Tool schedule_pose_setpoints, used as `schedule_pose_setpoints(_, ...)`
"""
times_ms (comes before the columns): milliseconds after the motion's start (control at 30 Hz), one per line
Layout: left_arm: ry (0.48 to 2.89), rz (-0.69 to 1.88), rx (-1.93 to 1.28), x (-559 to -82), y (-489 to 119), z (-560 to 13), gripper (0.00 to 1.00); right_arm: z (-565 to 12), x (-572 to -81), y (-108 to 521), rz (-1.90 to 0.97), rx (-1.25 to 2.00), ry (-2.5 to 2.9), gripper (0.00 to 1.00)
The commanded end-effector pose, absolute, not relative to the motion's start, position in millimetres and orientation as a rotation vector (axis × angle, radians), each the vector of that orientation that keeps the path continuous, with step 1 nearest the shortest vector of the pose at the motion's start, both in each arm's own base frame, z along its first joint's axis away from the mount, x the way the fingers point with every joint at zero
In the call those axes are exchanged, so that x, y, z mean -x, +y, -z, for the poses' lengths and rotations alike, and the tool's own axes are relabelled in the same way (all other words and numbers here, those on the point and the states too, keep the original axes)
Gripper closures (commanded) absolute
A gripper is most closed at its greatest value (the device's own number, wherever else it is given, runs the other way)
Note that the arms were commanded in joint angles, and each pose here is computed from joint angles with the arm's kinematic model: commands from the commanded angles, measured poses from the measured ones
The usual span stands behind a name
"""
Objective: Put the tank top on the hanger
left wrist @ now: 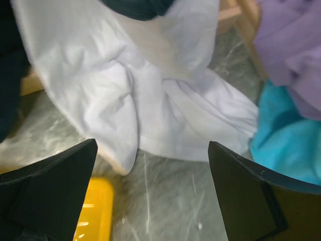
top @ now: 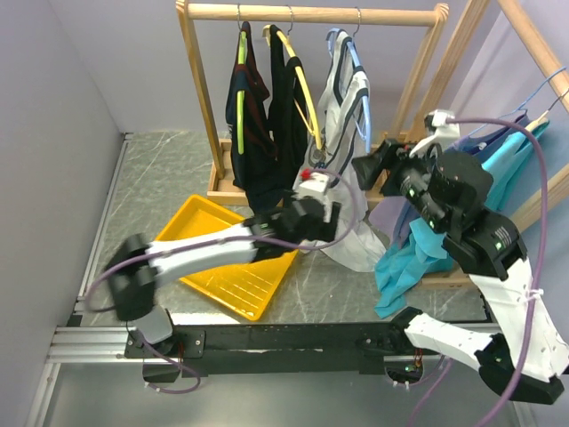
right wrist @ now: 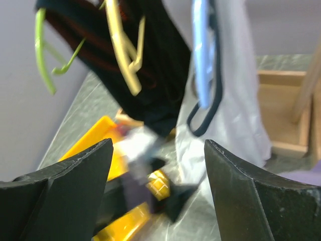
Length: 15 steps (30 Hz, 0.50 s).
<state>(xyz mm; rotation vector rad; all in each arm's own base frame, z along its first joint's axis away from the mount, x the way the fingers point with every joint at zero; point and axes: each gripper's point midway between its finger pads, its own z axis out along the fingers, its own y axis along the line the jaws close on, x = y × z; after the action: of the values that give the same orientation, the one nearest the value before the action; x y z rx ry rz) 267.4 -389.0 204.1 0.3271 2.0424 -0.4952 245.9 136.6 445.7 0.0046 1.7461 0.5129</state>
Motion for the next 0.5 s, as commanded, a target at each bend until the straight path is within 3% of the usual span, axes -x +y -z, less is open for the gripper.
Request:
schedule_pose_setpoints(0, 2.131, 0.461, -0.270, -291.8, -420.9, -176.3, 0.01, -439.2, -226.4, 143.0, -0.550, 0.036, 1.750, 0.18)
schedule_pose_setpoints(167, 2.216, 0.327, -0.201, -317.3, -417.0, -125.4, 0.01, -431.8, -214.3, 142.0, -0.558, 0.073, 1.757, 0.18)
schedule_pose_setpoints(467, 2.320, 0.371, -0.247, -310.5, -432.9, -73.0, 0.01, -419.1, -204.6, 136.5, -0.565, 0.086, 1.756, 0.18)
